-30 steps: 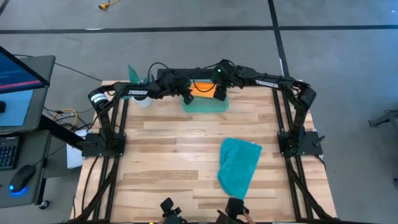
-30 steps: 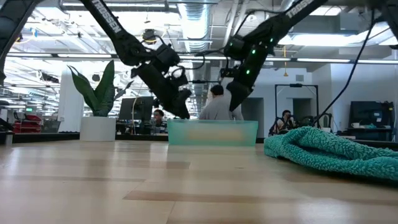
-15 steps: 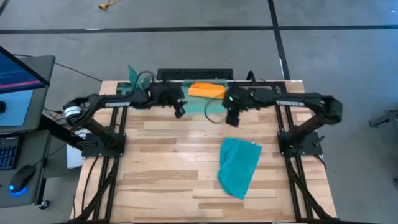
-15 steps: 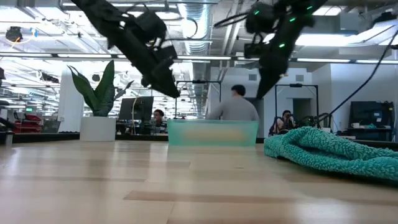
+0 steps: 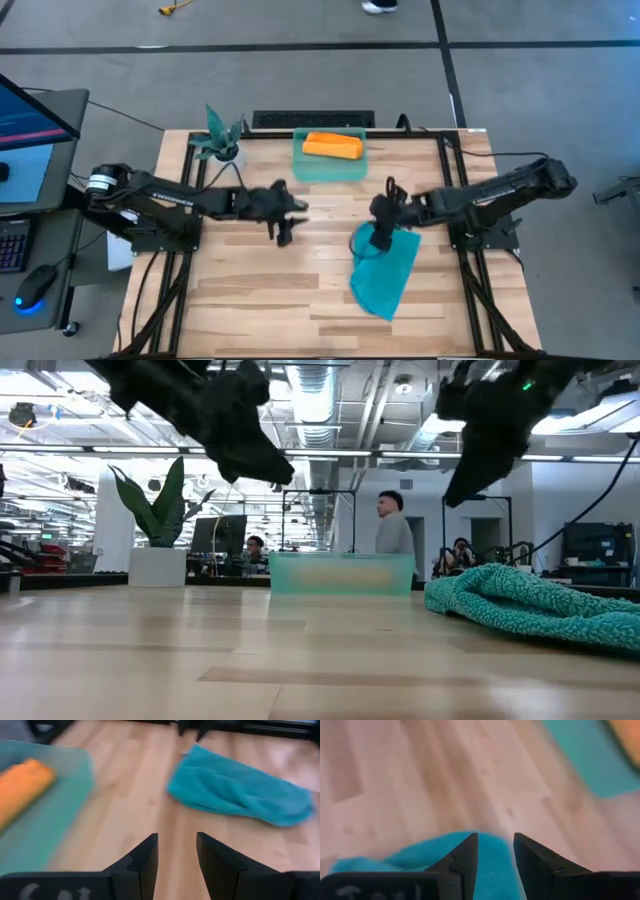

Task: Roll microfiber towels into tight, uniform cylinder then place into a basket
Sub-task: Roll the blue microfiber cloth

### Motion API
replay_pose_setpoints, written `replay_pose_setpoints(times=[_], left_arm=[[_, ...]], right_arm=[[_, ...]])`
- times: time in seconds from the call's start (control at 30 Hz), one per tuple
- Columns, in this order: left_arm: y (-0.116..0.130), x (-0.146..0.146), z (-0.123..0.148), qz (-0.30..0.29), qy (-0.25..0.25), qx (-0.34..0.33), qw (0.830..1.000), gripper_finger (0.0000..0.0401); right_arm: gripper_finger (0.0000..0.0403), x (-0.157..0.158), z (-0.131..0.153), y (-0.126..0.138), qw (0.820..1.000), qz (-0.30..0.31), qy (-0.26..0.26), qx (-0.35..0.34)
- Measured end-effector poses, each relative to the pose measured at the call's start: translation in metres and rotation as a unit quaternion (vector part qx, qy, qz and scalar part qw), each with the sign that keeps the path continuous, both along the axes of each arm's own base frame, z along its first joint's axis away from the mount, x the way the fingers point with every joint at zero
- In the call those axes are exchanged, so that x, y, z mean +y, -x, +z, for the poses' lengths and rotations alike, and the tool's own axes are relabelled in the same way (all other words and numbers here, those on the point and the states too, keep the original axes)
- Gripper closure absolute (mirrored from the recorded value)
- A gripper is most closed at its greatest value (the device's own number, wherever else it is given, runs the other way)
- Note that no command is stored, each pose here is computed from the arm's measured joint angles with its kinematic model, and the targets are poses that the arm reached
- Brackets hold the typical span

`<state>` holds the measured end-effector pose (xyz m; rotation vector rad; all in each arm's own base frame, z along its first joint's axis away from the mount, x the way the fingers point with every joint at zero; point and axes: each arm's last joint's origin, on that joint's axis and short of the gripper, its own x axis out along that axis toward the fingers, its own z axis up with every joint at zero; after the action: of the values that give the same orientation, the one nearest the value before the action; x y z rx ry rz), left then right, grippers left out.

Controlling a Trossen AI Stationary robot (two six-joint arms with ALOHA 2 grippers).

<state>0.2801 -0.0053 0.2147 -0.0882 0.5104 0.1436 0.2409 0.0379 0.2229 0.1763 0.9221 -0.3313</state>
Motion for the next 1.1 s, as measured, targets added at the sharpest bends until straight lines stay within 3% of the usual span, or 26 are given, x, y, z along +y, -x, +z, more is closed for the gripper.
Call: replay_pose_setpoints(times=[0.2, 0.4, 0.53, 0.7, 0.9, 1.1], left_arm=[[-0.002, -0.038, -0.009, -0.045, 0.019, 0.011, 0.999, 0.0275], [-0.002, -0.049, -0.010, -0.014, 0.052, -0.002, 0.999, 0.0275], [-0.002, -0.051, -0.009, -0.005, 0.077, -0.008, 0.997, 0.0275], [-0.002, -0.052, -0.008, -0.010, 0.072, -0.015, 0.997, 0.0275], [-0.002, -0.052, -0.008, -0.010, 0.071, -0.014, 0.997, 0.0275], [-0.002, -0.052, -0.008, -0.010, 0.069, -0.011, 0.997, 0.0275]], right_arm=[[0.0263, 0.042, -0.009, -0.010, 0.998, 0.037, -0.033, -0.037], [0.0270, 0.065, -0.028, -0.009, 0.996, 0.059, -0.060, 0.009], [0.0276, 0.064, -0.037, -0.005, 0.996, 0.052, -0.049, 0.054], [0.0290, 0.046, -0.042, 0.006, 0.990, -0.066, -0.051, 0.117], [0.0300, 0.030, -0.048, 0.028, 0.962, -0.211, -0.002, 0.171], [0.0301, 0.036, -0.053, 0.034, 0.939, -0.259, -0.089, 0.208]])
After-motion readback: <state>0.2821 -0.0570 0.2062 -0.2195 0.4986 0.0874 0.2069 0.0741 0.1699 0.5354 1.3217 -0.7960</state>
